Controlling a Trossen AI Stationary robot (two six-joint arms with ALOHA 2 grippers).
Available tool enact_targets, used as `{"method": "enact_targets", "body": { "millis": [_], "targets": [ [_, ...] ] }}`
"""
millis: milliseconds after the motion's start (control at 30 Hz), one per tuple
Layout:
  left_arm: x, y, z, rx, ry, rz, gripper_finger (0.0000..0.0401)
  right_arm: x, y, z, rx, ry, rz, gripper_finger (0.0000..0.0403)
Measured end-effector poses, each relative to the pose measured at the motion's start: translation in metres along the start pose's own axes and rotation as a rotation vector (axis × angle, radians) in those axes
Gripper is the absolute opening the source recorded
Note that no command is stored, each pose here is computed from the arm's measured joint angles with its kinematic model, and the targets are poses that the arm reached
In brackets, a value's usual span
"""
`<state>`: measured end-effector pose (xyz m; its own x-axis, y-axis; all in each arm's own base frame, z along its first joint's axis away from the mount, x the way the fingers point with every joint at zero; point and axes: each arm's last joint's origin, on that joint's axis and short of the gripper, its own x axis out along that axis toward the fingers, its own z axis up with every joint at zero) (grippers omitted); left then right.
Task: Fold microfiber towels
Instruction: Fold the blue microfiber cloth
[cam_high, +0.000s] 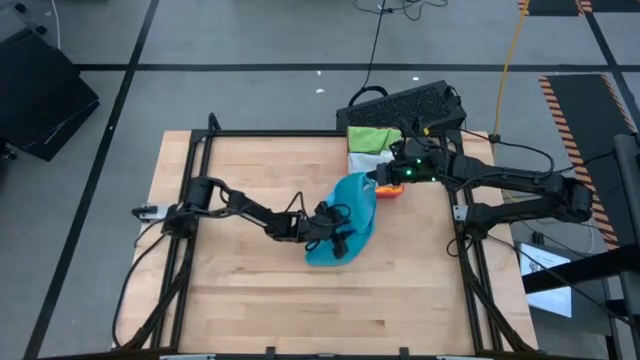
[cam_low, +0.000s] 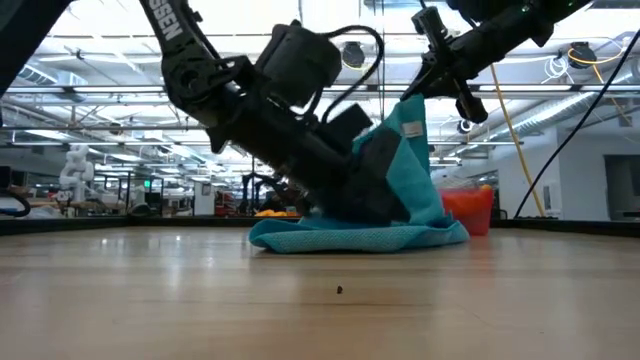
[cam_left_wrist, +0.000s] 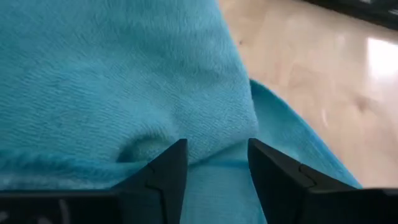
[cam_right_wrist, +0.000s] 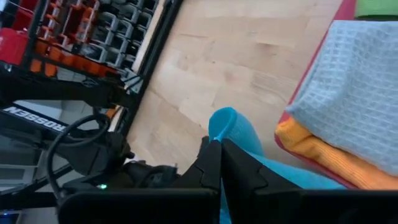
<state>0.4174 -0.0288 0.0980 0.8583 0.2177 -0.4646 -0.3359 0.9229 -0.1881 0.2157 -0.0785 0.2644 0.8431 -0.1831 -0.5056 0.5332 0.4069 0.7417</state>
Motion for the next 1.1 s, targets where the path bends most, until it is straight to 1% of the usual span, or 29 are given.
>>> {"method": "enact_targets", "body": {
  "millis": [100,233,333,433,567,733,833,933,1000,1100],
  "targets": [
    [0.0,-0.003,0.0,-0.019,0.002,-0.034,0.0176,0.0,0.001,0.001,-0.001,-0.006,0.009,0.0],
    [-0.002,-0.013,-0.008,-0.005,0.027,-0.058,0.0183,0.001,0.001,0.0,-0.001,-0.001,0.007,0.0],
    [-0.004,-0.02,-0.007,-0.003,0.01,-0.071,0.0184,0.001,0.0,0.0,-0.001,0.0,0.007,0.0],
    [-0.005,-0.022,-0.009,0.007,0.017,-0.047,0.0184,0.001,0.001,0.0,-0.003,0.0,0.007,0.0],
    [-0.003,-0.014,-0.015,0.017,0.038,0.038,0.0184,0.001,0.001,0.0,-0.005,-0.001,0.008,0.0],
    [0.002,-0.009,-0.003,-0.026,-0.007,0.024,0.0184,0.001,0.001,0.001,-0.006,-0.005,0.016,0.0],
    [0.008,-0.011,0.001,-0.031,-0.02,0.02,0.0184,0.001,0.002,0.001,-0.007,-0.008,0.019,0.0],
    [0.013,-0.012,-0.001,-0.015,0.007,0.027,0.0184,0.001,0.002,0.001,-0.006,-0.008,0.021,0.0],
    [0.014,-0.011,-0.004,-0.028,0.034,0.037,0.0184,0.001,0.002,0.001,-0.006,-0.001,0.025,0.0],
    [0.014,-0.01,-0.003,-0.049,0.036,0.037,0.0184,0.001,0.002,0.0,-0.011,0.013,0.035,0.0]
  ]
}}
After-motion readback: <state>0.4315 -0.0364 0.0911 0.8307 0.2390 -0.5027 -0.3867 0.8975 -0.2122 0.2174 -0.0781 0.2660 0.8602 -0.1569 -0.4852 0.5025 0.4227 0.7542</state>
